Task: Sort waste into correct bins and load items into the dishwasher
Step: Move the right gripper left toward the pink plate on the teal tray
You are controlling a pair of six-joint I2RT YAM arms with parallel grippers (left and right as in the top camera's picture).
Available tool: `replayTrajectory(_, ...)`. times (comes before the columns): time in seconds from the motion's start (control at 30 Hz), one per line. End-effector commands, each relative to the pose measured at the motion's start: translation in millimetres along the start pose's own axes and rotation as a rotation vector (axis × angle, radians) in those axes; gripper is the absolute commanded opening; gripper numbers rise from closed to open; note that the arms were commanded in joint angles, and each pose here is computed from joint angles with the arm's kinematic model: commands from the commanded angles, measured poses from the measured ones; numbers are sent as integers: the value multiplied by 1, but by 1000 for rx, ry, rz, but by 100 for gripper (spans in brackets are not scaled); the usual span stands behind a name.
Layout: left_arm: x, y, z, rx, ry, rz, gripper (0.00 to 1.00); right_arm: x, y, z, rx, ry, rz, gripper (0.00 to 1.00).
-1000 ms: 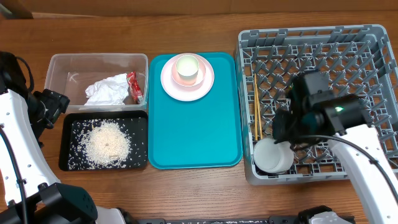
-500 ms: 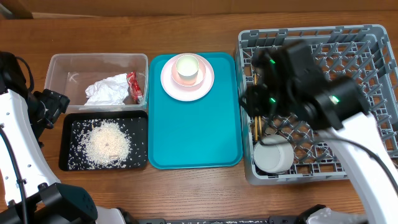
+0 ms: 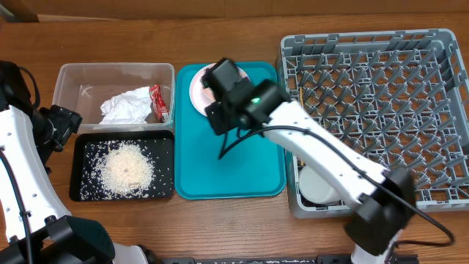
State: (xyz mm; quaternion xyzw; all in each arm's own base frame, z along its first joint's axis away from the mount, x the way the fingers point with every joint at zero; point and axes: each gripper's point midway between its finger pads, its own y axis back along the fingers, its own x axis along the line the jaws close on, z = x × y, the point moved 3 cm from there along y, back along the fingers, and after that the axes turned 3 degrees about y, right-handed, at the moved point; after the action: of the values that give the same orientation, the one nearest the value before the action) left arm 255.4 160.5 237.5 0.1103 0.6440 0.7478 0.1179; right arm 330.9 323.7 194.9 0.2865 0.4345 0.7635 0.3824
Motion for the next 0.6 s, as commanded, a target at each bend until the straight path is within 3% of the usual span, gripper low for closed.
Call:
replayTrajectory(0.0, -2, 9, 1, -27, 7, -22, 100, 3, -20, 6, -13, 16, -38, 4)
replayTrajectory(0.1, -2, 9, 1, -27, 7, -22, 100, 11, -48, 1, 18, 60, -37, 5)
replayTrajectory(0.2, -2, 9, 1, -27, 7, -21, 100, 16, -72, -5, 44, 124, -36, 17)
replayTrajectory(0.3, -2, 9, 2, -27, 8, -22, 100, 18, -89, -8, 57, 168, -35, 22)
replayTrajectory(0.57, -2, 9, 1, -27, 7, -22, 100, 16, -110, -5, 41, 312, -58, 26)
